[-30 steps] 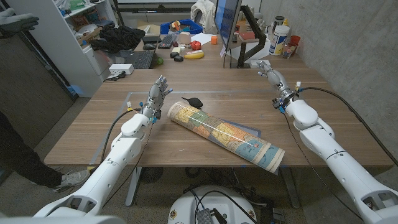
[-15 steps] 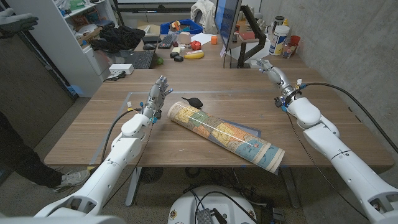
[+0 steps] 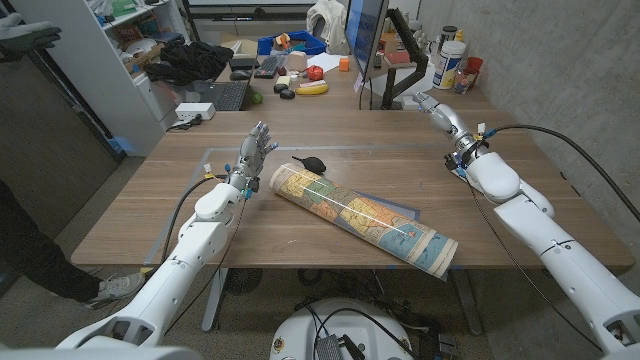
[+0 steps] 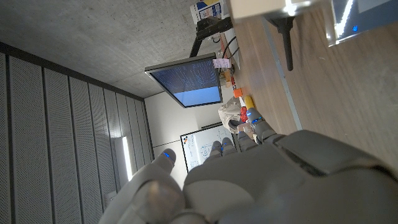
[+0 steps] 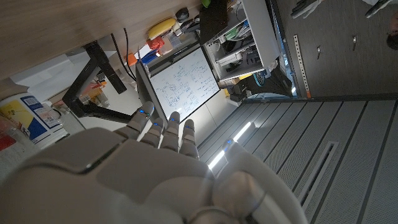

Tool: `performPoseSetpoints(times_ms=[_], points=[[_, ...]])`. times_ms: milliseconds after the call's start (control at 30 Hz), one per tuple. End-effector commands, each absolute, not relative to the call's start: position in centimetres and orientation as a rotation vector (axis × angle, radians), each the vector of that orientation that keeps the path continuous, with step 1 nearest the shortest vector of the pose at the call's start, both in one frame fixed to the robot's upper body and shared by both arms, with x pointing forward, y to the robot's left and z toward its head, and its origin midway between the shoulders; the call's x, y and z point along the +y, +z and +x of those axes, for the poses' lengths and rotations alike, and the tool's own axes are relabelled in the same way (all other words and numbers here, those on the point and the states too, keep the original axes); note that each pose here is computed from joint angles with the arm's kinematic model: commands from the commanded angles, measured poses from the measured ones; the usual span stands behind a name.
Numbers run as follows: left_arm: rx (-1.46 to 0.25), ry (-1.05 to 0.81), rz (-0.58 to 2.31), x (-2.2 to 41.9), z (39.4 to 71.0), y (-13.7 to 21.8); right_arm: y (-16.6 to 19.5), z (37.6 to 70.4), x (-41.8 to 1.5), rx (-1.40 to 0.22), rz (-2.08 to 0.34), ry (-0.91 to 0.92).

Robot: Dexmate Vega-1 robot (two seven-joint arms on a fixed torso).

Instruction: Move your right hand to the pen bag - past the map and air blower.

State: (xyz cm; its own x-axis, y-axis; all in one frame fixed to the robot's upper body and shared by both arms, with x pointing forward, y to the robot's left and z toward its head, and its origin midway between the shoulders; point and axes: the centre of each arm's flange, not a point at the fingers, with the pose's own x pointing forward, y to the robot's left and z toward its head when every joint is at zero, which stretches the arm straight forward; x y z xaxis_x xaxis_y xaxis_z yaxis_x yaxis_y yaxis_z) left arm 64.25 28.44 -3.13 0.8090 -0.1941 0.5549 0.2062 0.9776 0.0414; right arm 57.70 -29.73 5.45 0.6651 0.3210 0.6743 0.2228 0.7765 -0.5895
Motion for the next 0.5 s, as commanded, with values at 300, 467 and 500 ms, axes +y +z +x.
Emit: performPoseSetpoints(times_ms=[300, 467, 500], points=[[-0.589, -0.215, -0.017, 28.29, 64.22, -3.08, 6.13, 56.35, -30.67, -0.865, -0.830, -0.014], [-0.591, -0.215, -0.017, 28.28, 64.19, -3.05, 6.13, 56.14, -30.98, -0.860, -0.848, -0.031], [-0.591, -0.216, -0.016, 28.28, 64.18, -3.06, 6.13, 56.10, -31.03, -0.859, -0.852, -0.034]])
